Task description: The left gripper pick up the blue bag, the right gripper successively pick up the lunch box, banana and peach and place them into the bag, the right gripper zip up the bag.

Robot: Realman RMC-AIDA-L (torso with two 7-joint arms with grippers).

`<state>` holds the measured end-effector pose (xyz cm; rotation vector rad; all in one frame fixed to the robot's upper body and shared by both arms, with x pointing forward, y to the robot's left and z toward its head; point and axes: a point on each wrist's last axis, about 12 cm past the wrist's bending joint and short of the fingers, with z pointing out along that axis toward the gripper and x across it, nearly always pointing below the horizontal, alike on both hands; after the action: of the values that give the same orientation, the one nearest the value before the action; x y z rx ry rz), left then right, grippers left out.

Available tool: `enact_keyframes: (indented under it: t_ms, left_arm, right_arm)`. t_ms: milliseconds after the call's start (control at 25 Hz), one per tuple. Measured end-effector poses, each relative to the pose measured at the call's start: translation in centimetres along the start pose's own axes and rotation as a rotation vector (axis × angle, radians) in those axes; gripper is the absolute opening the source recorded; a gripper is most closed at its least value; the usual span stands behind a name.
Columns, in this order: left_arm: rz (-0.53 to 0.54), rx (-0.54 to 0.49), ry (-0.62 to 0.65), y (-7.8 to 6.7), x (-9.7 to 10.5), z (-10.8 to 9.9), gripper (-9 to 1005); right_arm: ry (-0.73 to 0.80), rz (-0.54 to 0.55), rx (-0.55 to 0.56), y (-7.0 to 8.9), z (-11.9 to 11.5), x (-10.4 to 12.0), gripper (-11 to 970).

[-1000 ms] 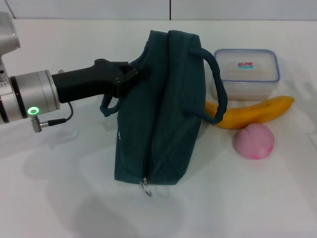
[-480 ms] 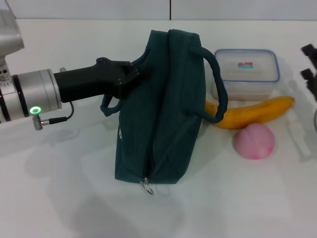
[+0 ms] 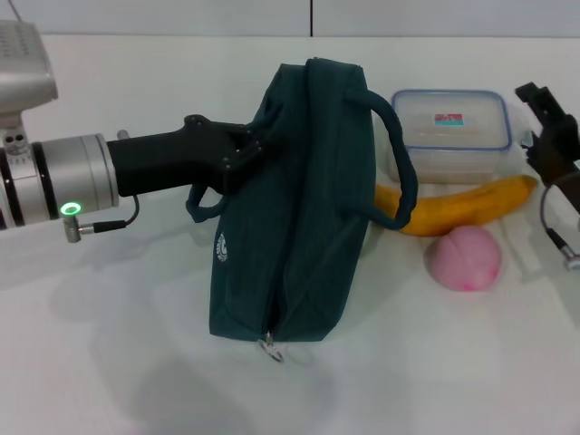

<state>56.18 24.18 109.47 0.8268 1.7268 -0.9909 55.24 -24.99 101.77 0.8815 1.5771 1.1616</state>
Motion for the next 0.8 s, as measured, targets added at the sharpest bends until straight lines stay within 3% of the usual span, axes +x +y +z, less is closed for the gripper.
enact_keyframes:
  t_ms: [440, 800]
  left_arm:
    - [0.023, 0.012, 0.006, -0.2, 0.1, 0.3, 43]
    - [0.031, 0.013, 0.009, -0.2, 0.2, 0.3, 43]
  right_arm:
    - [0.041, 0.052, 0.008, 1.2, 1.8, 1.7, 864]
    - [0.007, 0.073, 0.007, 1.2, 1.7, 1.4, 860]
